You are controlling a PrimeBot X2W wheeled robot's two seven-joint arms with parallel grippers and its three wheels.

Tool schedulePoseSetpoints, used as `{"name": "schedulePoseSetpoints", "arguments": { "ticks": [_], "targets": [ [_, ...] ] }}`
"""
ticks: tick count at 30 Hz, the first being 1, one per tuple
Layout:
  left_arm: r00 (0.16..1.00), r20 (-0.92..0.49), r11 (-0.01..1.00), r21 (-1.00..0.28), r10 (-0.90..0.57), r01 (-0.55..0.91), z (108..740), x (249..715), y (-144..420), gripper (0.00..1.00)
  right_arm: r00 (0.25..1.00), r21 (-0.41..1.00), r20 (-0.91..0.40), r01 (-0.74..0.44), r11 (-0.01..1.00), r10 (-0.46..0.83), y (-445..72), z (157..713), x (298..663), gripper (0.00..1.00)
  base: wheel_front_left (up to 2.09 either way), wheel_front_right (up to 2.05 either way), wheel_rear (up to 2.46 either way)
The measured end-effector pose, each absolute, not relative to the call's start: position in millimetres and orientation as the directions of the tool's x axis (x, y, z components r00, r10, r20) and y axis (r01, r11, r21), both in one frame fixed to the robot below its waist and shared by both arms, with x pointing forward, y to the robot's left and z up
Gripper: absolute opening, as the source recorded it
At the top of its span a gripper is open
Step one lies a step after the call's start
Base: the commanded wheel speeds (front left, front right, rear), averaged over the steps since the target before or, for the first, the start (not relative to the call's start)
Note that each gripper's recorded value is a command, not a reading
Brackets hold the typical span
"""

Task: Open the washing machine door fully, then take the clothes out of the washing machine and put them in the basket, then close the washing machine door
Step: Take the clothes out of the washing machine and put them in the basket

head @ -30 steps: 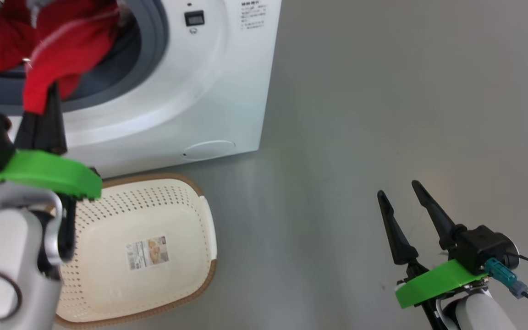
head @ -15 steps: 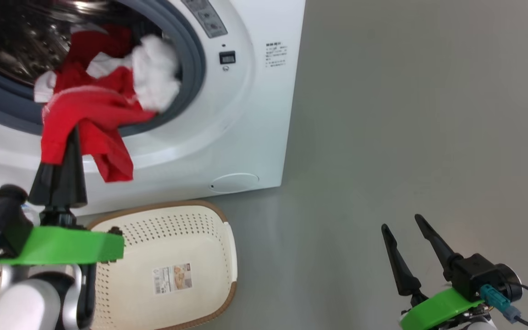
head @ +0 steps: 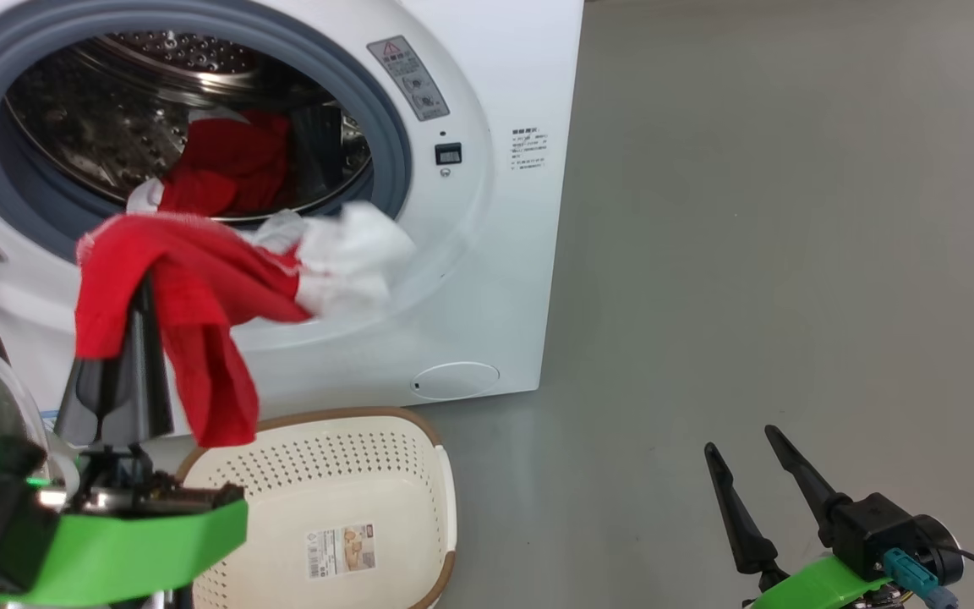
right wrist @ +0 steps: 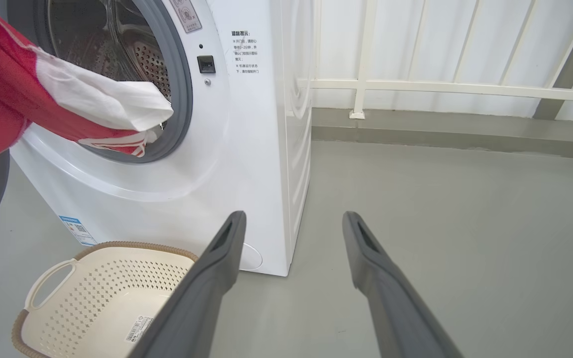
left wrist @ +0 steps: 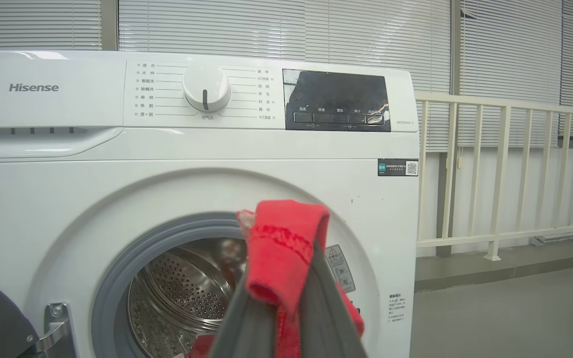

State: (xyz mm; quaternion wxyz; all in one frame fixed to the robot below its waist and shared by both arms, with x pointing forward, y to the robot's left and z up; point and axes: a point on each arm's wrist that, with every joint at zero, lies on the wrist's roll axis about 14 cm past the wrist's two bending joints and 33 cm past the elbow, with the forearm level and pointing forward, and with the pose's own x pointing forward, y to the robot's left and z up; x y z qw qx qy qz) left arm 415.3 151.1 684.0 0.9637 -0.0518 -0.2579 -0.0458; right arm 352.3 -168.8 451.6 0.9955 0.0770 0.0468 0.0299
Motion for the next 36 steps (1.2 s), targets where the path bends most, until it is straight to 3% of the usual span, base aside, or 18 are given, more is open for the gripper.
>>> {"name": "schedulePoseSetpoints", "arguments": {
  "ticks": [11, 25, 36],
  "targets": [
    [0.85, 0.526, 0.991, -0.098, -0.028, 0.094, 676.4, 395.3, 154.8, 0.0, 0.993, 0.161, -0.096, -0.054, 0.985, 0.07, -167.3, 449.3, 347.4, 1.0, 0.0, 0.0, 0.0],
    [0.967, 0.254, 0.978, -0.204, 0.012, 0.041, 571.0, 415.7, 151.2, 0.0, 0.99, 0.169, -0.123, -0.047, 0.985, 0.068, -167.7, 440.1, 356.0, 1.0, 0.0, 0.0, 0.0],
    [0.986, 0.165, 0.981, -0.192, 0.015, 0.017, 526.0, 446.9, 155.7, 0.0, 0.988, 0.163, -0.142, -0.034, 0.986, 0.057, -172.5, 430.5, 377.8, 1.0, 0.0, 0.0, 0.0]
  ]
}}
